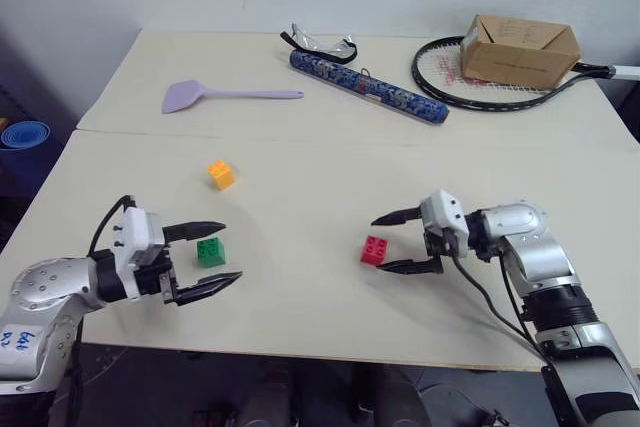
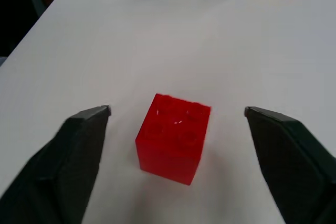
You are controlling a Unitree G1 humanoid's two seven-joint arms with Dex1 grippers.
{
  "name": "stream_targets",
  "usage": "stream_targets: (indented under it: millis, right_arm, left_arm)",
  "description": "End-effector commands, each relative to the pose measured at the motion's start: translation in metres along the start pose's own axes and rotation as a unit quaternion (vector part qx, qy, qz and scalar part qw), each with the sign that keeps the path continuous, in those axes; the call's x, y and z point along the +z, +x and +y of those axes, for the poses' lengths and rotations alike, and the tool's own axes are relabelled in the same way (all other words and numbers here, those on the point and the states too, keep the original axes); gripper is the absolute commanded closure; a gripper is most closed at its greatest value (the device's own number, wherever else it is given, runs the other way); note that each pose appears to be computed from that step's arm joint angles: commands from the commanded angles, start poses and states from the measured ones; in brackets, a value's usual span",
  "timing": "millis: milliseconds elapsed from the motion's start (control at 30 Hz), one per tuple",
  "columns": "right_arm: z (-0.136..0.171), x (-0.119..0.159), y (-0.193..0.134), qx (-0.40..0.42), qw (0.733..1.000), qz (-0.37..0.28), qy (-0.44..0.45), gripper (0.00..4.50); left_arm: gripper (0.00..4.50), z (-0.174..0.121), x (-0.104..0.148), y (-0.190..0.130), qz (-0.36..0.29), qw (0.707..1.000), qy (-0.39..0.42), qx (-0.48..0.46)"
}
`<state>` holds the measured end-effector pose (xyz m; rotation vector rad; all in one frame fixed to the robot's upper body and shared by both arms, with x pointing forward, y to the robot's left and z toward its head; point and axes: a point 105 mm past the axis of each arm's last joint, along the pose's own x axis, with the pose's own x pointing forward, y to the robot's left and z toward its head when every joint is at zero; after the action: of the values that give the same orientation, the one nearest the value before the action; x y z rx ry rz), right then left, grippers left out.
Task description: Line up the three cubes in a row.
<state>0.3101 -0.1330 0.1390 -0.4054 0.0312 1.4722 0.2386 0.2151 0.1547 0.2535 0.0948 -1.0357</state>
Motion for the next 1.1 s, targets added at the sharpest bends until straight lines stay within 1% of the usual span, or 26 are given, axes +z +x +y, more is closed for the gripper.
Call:
stream_targets:
  millis: [33, 167, 267, 333, 367, 400, 467, 500, 633, 733, 800, 867, 933, 1100]
  right_arm:
    - [0.003, 0.014, -0.022, -0.025, 0.999, -0.026, -0.019, 0.04]
    - [0.008, 0.019, -0.039, -0.076, 0.994, -0.073, -0.038, 0.04]
    - [0.012, 0.006, -0.055, -0.126, 0.989, -0.068, -0.046, 0.04]
    - [0.022, -0.001, -0.067, -0.134, 0.986, -0.1, 0.02, 0.04]
    - [0.028, -0.006, -0.071, -0.141, 0.984, -0.101, 0.032, 0.04]
    - [0.033, -0.008, -0.073, -0.155, 0.982, -0.107, 0.024, 0.04]
    - [0.039, -0.01, -0.075, -0.17, 0.98, -0.104, -0.003, 0.04]
    - [0.042, -0.009, -0.074, -0.169, 0.98, -0.102, -0.016, 0.04]
    - [0.049, -0.001, -0.063, -0.164, 0.978, -0.119, -0.042, 0.04]
    - [0.052, 0.016, -0.05, -0.151, 0.975, -0.153, -0.061, 0.04]
    - [0.054, 0.023, -0.044, -0.137, 0.975, -0.164, -0.055, 0.04]
    - [0.058, 0.028, -0.036, -0.111, 0.978, -0.171, -0.038, 0.04]
    - [0.059, 0.032, -0.032, -0.101, 0.979, -0.174, -0.033, 0.04]
    - [0.056, 0.034, -0.029, -0.094, 0.981, -0.162, -0.042, 0.04]
  left_arm:
    - [0.0, 0.015, 0.002, -0.033, -0.028, 0.996, -0.026, 0.084]
    - [0.0, 0.023, -0.024, -0.078, 0.007, 0.983, -0.054, 0.173]
    - [0.0, 0.025, -0.043, -0.118, 0.031, 0.966, -0.08, 0.244]
    - [0.0, 0.02, -0.058, -0.143, 0.053, 0.953, -0.107, 0.28]
    - [0.0, 0.017, -0.066, -0.153, 0.064, 0.945, -0.118, 0.297]
    - [0.0, 0.012, -0.074, -0.16, 0.074, 0.94, -0.127, 0.308]
    - [0.0, 0.007, -0.079, -0.165, 0.078, 0.936, -0.136, 0.315]
    - [0.0, 0.005, -0.08, -0.164, 0.075, 0.936, -0.137, 0.314]
    - [0.0, 0.007, -0.072, -0.145, 0.05, 0.948, -0.124, 0.287]
    - [0.0, 0.01, -0.055, -0.115, 0.026, 0.971, -0.091, 0.222]
    - [0.0, 0.017, -0.044, -0.091, 0.02, 0.982, -0.063, 0.175]
    - [0.0, 0.026, -0.037, -0.07, 0.025, 0.991, -0.031, 0.125]
    - [0.0, 0.03, -0.035, -0.059, 0.033, 0.995, -0.012, 0.092]
    - [0.0, 0.043, -0.043, -0.022, 0.071, 0.997, 0.027, -0.017]
